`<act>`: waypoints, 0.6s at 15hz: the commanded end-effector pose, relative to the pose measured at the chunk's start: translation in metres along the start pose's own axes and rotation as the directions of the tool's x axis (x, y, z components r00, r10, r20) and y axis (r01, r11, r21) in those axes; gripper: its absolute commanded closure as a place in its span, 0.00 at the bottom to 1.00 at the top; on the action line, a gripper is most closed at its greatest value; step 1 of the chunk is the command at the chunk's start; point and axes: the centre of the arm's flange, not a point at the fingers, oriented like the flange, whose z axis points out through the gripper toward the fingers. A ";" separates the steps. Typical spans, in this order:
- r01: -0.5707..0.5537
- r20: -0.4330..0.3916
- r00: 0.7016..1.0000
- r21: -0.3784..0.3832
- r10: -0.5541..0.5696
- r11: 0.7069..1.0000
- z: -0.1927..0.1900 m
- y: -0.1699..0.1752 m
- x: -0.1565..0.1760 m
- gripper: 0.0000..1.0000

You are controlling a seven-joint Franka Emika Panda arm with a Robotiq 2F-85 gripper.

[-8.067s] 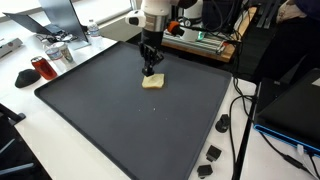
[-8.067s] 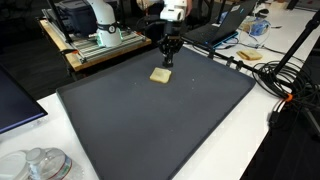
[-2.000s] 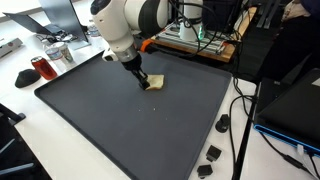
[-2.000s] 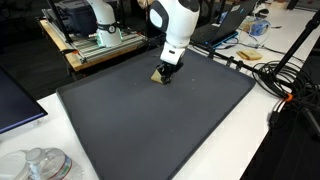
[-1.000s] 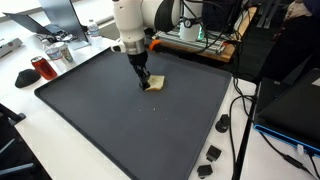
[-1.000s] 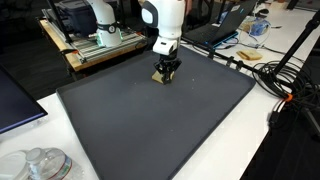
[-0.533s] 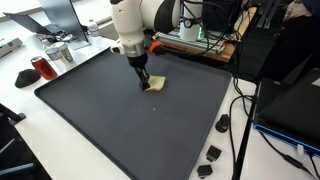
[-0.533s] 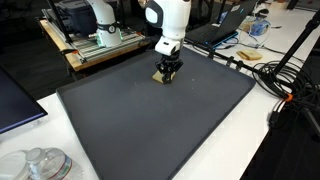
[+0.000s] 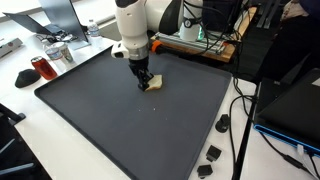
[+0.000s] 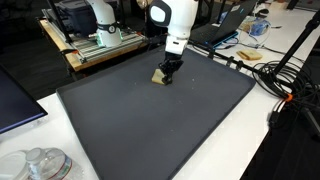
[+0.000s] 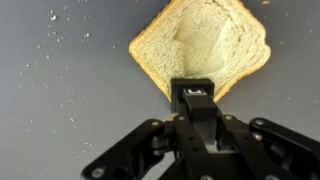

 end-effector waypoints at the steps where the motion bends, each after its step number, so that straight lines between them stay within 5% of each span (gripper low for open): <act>1: 0.183 -0.008 0.983 -0.010 -0.183 0.983 0.051 -0.001 0.004 0.95; 9: 0.427 -0.006 0.904 0.080 -0.428 0.901 0.062 0.009 0.012 0.95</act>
